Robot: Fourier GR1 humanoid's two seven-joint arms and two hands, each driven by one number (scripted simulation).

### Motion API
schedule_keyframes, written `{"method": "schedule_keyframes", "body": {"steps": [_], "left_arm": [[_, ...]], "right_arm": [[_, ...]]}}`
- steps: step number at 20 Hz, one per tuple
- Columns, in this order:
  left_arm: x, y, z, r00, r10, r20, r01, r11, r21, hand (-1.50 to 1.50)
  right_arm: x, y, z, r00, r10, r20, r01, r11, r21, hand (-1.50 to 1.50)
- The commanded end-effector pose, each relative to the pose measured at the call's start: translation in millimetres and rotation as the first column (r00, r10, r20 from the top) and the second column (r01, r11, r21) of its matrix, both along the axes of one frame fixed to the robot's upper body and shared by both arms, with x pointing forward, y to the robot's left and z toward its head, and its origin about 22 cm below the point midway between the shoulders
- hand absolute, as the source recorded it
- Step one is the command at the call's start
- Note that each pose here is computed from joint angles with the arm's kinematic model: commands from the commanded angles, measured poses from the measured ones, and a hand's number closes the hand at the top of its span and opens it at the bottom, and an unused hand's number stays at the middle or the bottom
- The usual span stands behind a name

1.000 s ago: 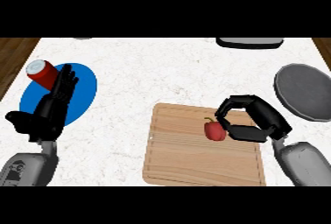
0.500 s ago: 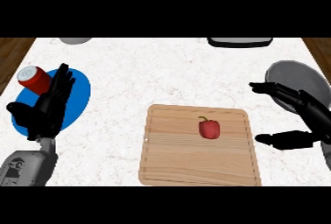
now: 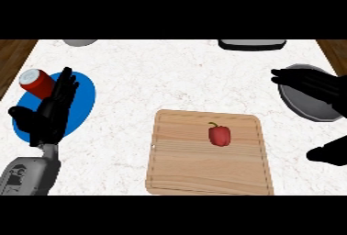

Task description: Pick the bell pepper from the cutting board and place it in the pan

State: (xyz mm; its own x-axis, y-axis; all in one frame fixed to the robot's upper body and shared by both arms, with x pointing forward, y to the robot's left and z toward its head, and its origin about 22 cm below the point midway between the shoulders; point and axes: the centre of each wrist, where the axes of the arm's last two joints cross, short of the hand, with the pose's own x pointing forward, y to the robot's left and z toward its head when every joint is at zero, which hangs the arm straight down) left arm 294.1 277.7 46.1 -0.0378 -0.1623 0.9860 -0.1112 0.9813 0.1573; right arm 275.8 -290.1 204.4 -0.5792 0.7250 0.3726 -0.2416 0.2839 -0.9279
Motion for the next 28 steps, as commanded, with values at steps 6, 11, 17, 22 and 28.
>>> {"method": "schedule_keyframes", "body": {"steps": [6, 11, 17, 22, 28], "left_arm": [[1.9, -4.4, -10.5, 1.000, -0.023, 0.004, 0.023, 1.000, -0.008, 0.00], [15.1, -5.2, -11.0, 1.000, -0.015, 0.005, 0.015, 1.000, 0.004, 0.00], [-4.0, -5.3, -7.7, 1.000, -0.016, -0.013, 0.016, 1.000, 0.005, 0.00], [-2.4, 7.7, 6.6, 1.000, -0.014, 0.010, 0.014, 1.000, -0.004, 0.00], [-7.9, 10.4, 12.7, 1.000, -0.014, -0.006, 0.014, 1.000, -0.004, 0.00]], "right_arm": [[-5.3, 71.3, 26.1, 0.997, -0.005, 0.071, 0.013, 0.993, -0.113, -1.50], [-10.1, 110.8, 13.4, 0.997, 0.064, -0.034, -0.067, 0.994, -0.090, -1.50], [-31.7, 140.7, -22.0, 0.988, 0.101, -0.117, -0.114, 0.988, -0.108, -1.50], [-15.7, 121.6, -32.3, 0.990, -0.007, -0.142, -0.021, 0.980, -0.200, -1.50], [-16.6, 142.8, -48.3, 0.992, -0.089, -0.094, 0.068, 0.977, -0.202, -1.50]]}}
